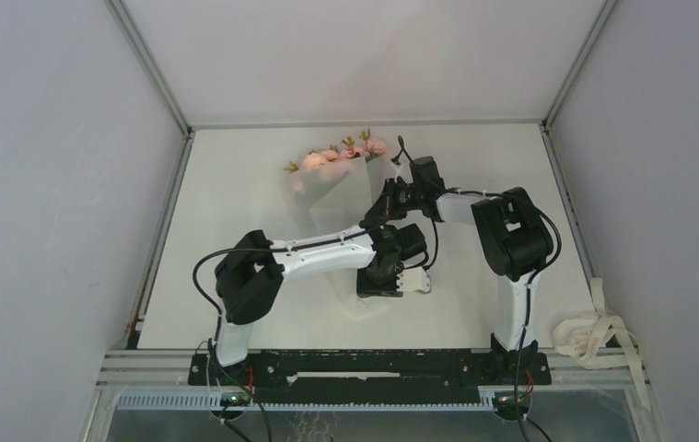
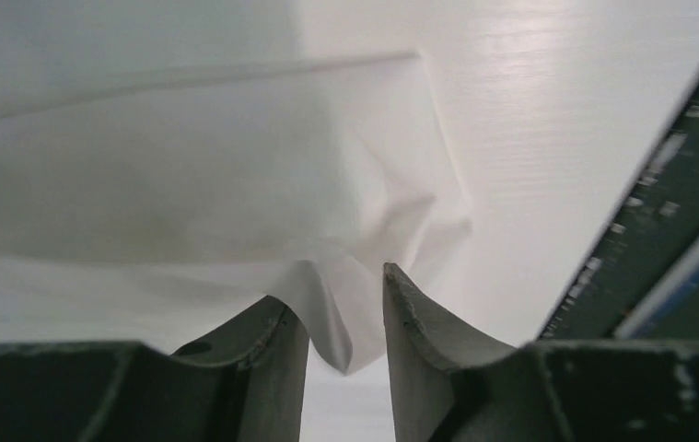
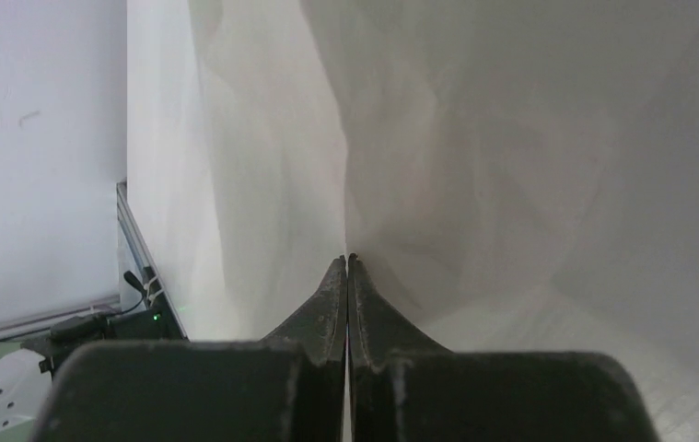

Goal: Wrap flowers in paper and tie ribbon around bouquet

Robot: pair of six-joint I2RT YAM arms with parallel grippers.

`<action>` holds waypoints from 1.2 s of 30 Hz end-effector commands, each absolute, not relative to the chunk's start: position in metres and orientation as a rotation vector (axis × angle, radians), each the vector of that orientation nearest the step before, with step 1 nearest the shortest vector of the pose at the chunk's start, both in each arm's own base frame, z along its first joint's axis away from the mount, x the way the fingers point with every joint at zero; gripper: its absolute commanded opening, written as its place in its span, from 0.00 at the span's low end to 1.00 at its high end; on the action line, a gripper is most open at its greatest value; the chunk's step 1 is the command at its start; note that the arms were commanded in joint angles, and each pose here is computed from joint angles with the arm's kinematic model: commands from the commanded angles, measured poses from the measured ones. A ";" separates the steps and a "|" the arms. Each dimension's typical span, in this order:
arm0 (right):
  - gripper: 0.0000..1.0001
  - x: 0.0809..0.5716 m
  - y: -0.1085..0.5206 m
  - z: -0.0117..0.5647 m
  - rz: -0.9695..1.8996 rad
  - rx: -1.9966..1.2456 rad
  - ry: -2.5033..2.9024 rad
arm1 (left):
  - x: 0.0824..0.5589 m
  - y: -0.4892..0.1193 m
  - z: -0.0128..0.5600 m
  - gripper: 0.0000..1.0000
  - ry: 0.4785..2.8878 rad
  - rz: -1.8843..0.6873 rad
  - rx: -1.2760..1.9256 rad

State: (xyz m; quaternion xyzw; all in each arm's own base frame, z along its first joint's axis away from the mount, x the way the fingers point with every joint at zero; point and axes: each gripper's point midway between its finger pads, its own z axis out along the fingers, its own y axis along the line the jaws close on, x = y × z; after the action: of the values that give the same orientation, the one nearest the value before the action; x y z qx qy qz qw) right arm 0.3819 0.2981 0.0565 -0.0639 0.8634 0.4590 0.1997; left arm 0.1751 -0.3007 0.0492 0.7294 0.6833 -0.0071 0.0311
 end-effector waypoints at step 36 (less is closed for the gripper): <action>0.08 0.396 0.290 0.094 1.143 -0.024 2.234 | 0.175 -0.312 -0.016 0.38 2.146 0.000 2.220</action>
State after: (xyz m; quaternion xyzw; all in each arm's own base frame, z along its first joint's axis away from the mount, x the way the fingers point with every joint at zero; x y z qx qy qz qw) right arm 0.3805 0.2903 0.0480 0.0043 0.8644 0.4442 0.2354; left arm 0.1767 -0.3269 0.0175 0.7198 0.6908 -0.0035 0.0679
